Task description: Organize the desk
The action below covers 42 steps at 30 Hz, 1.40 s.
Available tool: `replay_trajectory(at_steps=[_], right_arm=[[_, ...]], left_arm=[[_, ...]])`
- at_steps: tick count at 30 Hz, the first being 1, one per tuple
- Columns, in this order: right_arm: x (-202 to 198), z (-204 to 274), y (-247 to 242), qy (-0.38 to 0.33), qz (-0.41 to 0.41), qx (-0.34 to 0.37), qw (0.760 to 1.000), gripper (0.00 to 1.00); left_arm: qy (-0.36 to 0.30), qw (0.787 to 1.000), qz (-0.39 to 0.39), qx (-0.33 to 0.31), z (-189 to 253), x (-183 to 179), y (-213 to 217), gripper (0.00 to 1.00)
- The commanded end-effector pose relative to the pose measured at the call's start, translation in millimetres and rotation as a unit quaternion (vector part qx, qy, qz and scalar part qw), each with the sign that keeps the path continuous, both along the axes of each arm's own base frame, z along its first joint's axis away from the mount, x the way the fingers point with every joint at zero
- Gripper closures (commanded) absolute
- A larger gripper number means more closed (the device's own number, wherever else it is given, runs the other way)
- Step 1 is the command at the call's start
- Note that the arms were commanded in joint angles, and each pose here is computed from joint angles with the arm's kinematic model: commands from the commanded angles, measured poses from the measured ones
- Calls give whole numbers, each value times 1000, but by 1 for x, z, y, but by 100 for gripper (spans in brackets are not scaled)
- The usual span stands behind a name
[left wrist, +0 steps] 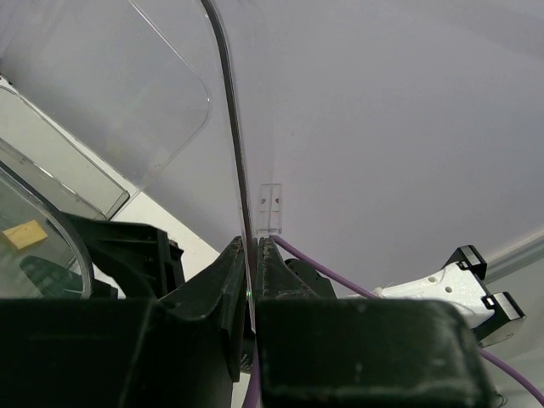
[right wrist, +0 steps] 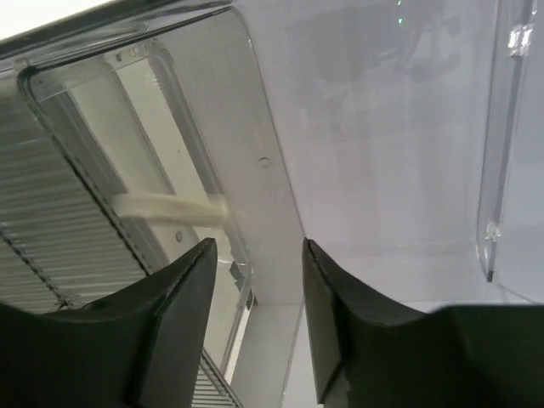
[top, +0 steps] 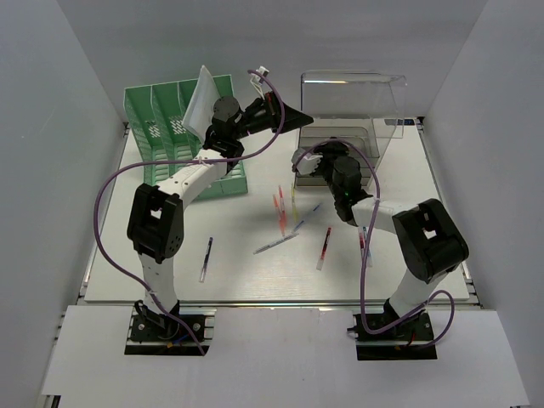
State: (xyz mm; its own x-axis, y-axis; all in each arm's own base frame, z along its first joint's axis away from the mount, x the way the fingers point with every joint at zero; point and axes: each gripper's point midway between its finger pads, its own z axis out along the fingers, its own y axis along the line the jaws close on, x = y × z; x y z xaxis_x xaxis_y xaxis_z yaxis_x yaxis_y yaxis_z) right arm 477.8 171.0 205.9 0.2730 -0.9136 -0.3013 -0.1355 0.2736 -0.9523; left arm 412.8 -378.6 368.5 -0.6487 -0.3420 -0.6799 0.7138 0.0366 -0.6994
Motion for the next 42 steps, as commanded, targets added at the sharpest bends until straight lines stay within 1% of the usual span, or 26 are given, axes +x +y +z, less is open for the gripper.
replay_trajectory(at_steps=[1, 3, 6, 10, 11, 13, 14, 16, 17, 19, 20, 22, 23, 24, 26, 28, 29, 31, 32, 33, 34, 35, 37, 38, 40, 42], right_arm=[[2, 19, -4, -13, -7, 26, 1000, 45], [-3, 22, -3, -9, 1, 33, 999, 37], [-10, 23, -2, -4, 12, 42, 999, 36], [-34, 30, 0, -1, 47, 57, 997, 39], [-41, 26, 7, 10, 73, 56, 996, 42], [-58, 23, 8, 23, 95, 62, 993, 46], [-69, 10, 18, 54, 132, 53, 988, 50], [-86, 0, 21, 75, 154, 46, 984, 57], [-97, -19, 23, 116, 172, 35, 977, 64], [-112, -33, 25, 150, 193, 26, 969, 75], [-124, -46, 27, 182, 209, 22, 961, 82], [-139, -48, 26, 204, 222, 32, 953, 87], [-149, -49, 31, 223, 241, 41, 944, 90], [-163, -59, 29, 262, 245, 38, 933, 91], [-182, -59, 33, 296, 269, 50, 915, 93], [-202, -60, 30, 332, 273, 64, 901, 94], [-207, -54, 31, 344, 272, 86, 894, 94], [-212, -43, 28, 351, 258, 117, 893, 93], [-214, -37, 27, 360, 244, 146, 889, 93], [-214, -28, 24, 355, 238, 163, 889, 92], [-215, -23, 23, 356, 229, 176, 889, 88], [-216, -14, 21, 356, 218, 203, 886, 87], [-216, -7, 17, 356, 204, 225, 884, 82], [-216, -3, 16, 354, 199, 237, 883, 81], [-215, 7, 13, 352, 186, 266, 878, 77], [-213, 14, 7, 347, 174, 283, 877, 76]], left_arm=[[-67, 997, 19, -34, 49, -5, 6, 96], [-67, 997, 20, -34, 49, -5, 6, 96], [-67, 997, 21, -35, 50, -5, 6, 96], [-67, 997, 22, -36, 51, -3, 6, 96], [-67, 997, 22, -36, 51, -3, 6, 96], [-65, 997, 23, -36, 50, -2, 6, 96], [-64, 997, 24, -36, 49, -1, 5, 96], [-64, 997, 24, -36, 49, -1, 5, 96], [-61, 997, 26, -36, 48, 0, 5, 96], [-59, 997, 26, -35, 45, 1, 5, 96], [-57, 997, 27, -33, 43, 2, 5, 96], [-53, 998, 28, -31, 39, 2, 5, 96], [-48, 998, 29, -27, 32, 3, 5, 96], [-45, 998, 31, -25, 29, 3, 5, 96], [-36, 999, 33, -19, 16, 4, 5, 96], [-33, 999, 36, -18, 9, 5, 5, 96], [-29, 999, 36, -16, 4, 5, 5, 96], [-20, 999, 35, -8, -11, 4, 5, 97], [-17, 999, 35, -6, -16, 4, 5, 97], [-6, 999, 35, 2, -30, 2, 6, 96], [-5, 999, 37, 3, -32, 1, 7, 94], [3, 999, 40, 13, -44, 0, 8, 85], [10, 999, 46, 22, -53, 0, 10, 75], [4, 998, 50, 29, -56, 0, 11, 68], [17, 997, 57, 46, -68, 1, 13, 53], [19, 996, 61, 55, -74, -1, 14, 45]])
